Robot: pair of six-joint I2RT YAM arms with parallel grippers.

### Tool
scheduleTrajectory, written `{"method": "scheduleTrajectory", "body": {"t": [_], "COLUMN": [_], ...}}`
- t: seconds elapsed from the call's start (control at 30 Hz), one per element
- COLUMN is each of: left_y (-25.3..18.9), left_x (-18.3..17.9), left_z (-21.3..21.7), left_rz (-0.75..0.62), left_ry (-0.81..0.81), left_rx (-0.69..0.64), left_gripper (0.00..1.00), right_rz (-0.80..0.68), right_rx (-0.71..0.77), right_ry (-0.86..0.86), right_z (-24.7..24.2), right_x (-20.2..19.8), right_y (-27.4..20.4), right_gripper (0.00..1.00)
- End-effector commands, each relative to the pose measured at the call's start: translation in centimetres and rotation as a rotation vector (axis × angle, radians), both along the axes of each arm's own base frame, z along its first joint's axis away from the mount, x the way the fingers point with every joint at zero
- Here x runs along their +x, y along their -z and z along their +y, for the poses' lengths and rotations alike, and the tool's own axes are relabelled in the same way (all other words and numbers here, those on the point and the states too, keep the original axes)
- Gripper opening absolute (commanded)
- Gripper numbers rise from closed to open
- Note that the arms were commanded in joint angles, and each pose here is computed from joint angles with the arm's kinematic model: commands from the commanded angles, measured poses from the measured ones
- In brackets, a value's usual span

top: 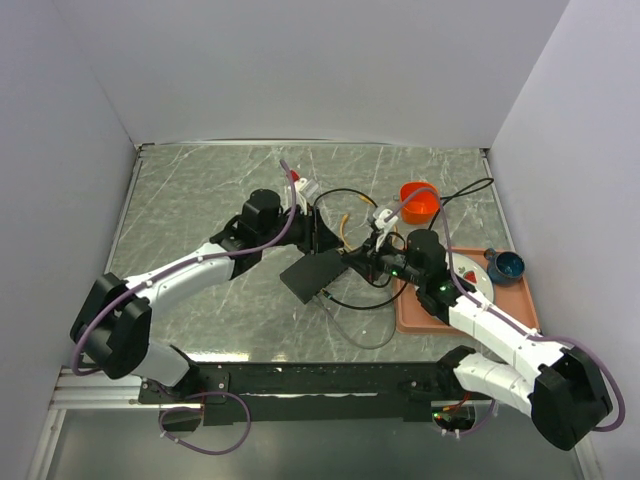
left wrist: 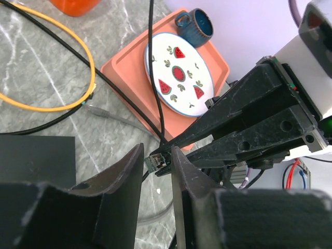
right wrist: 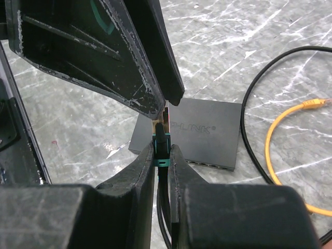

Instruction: Insert the plug into the switch port

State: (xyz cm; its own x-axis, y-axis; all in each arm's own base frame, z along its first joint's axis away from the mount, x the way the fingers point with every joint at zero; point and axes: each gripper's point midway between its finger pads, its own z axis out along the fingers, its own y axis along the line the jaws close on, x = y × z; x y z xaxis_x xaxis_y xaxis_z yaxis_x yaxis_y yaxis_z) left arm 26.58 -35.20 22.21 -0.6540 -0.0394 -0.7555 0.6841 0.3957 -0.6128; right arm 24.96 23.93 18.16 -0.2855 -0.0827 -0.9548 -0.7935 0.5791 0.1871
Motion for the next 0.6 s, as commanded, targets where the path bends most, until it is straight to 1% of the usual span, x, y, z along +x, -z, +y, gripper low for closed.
{"method": "scheduleTrajectory", "body": {"t": [0.0, 0.1, 0.13, 0.17, 0.27, 0.3, 0.33, 0.37, 0.43, 0.5, 0.53, 0.57], "left_y": [-1.0, -0.6, -0.3, -0.3, 0.4, 0.4, 0.4, 0.3, 0.3, -0.3, -0.1, -0.4], "left_x": [-0.8, -0.9, -0.8, -0.9, -0.4, -0.4, -0.4, -0.4, -0.7, -0.7, -0.7, -0.6], "left_z": [-1.0, -1.5, -1.5, -1.8, -1.9, -1.9, -1.9, -2.0, -2.2, -2.4, -2.4, -2.4], "left_rz": [0.006, 0.014, 0.018, 0.015, 0.014, 0.014, 0.015, 0.012, 0.024, 0.021, 0.023, 0.015], "left_ry": [0.063, 0.07, 0.067, 0.071, 0.048, 0.046, 0.049, 0.05, 0.062, 0.065, 0.063, 0.063], "left_rx": [-0.047, -0.042, -0.03, -0.026, 0.001, -0.001, -0.004, -0.014, -0.026, -0.056, -0.062, -0.076], "left_gripper": [0.33, 0.35, 0.37, 0.43, 0.46, 0.46, 0.43, 0.4, 0.29, 0.32, 0.39, 0.4], "right_rz": [-0.066, -0.066, -0.071, -0.068, -0.078, -0.076, -0.072, -0.073, -0.071, -0.066, -0.061, -0.057], "right_rx": [0.043, 0.059, 0.068, 0.07, 0.073, 0.073, 0.069, 0.065, 0.067, 0.072, 0.072, 0.07], "right_ry": [0.073, 0.074, 0.075, 0.082, 0.081, 0.077, 0.074, 0.07, 0.058, 0.045, 0.044, 0.041], "right_z": [-0.8, -0.7, -0.7, -0.8, -0.9, -0.8, -0.8, -0.8, -0.6, -0.5, -0.4, -0.4], "right_x": [0.8, 0.6, 0.6, 0.7, 0.5, 0.5, 0.4, 0.4, 0.3, 0.1, 0.1, 0.0], "right_y": [-1.5, -1.7, -1.9, -1.8, -2.0, -2.0, -2.0, -2.0, -1.9, -1.7, -1.6, -1.5], "right_gripper": [0.0, 0.0, 0.0, 0.0, 0.0, 0.0, 0.0, 0.0, 0.0, 0.0, 0.0, 0.0]}}
